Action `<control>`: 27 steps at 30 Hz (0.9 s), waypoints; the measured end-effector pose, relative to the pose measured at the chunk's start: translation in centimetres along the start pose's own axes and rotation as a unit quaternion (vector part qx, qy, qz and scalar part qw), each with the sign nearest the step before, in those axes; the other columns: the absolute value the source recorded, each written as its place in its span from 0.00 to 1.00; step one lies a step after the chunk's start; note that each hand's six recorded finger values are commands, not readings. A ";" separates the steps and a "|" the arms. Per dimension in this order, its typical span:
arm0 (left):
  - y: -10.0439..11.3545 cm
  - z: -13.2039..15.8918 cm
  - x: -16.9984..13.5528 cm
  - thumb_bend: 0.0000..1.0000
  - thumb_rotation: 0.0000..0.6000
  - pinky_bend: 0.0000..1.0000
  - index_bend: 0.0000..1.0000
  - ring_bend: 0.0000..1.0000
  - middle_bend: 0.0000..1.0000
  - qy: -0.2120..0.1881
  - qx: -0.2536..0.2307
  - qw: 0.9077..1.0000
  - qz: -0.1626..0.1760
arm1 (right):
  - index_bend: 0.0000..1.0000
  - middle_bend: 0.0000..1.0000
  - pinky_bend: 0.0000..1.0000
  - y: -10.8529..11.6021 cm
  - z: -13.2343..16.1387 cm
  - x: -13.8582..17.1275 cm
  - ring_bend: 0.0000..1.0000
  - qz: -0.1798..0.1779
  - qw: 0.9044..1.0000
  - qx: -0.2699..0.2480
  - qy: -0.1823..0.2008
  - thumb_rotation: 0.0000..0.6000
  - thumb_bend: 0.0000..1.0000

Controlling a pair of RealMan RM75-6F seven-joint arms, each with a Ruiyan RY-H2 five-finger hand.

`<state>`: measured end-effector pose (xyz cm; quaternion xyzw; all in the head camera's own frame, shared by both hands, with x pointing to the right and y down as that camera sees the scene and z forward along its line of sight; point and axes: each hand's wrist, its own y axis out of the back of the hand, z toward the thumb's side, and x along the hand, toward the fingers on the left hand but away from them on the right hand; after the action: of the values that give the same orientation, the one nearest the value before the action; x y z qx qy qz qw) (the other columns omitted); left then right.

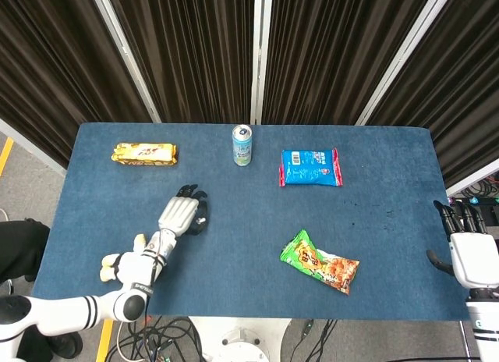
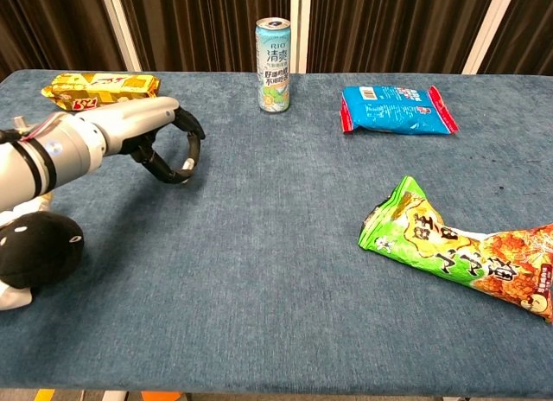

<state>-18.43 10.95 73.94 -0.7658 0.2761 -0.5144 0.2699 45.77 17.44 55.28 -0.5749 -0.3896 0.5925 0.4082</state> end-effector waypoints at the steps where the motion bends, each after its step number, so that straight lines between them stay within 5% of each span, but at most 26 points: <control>1: 0.0 -0.2 0.0 0.39 1.00 0.00 0.57 0.02 0.20 0.002 -0.001 1.000 0.000 | 0.06 0.16 0.06 0.0 0.0 0.0 0.00 0.001 1.000 0.000 0.000 1.00 0.11; 16: -0.2 -1.2 0.0 0.39 1.00 0.00 0.51 0.02 0.19 0.010 -0.004 1.000 -0.001 | 0.06 0.16 0.06 -0.1 0.2 0.0 0.00 0.004 1.000 -0.002 0.003 1.00 0.11; 27: -0.6 -0.8 -0.5 0.39 1.00 0.00 0.26 0.01 0.15 0.000 0.009 1.000 -0.013 | 0.06 0.16 0.06 -0.1 0.0 0.2 0.00 0.002 1.000 -0.004 0.001 1.00 0.12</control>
<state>-19.27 11.57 74.31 -0.7670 0.2613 -0.5202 0.2699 45.73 17.65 55.31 -0.5779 -0.3900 0.5913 0.4053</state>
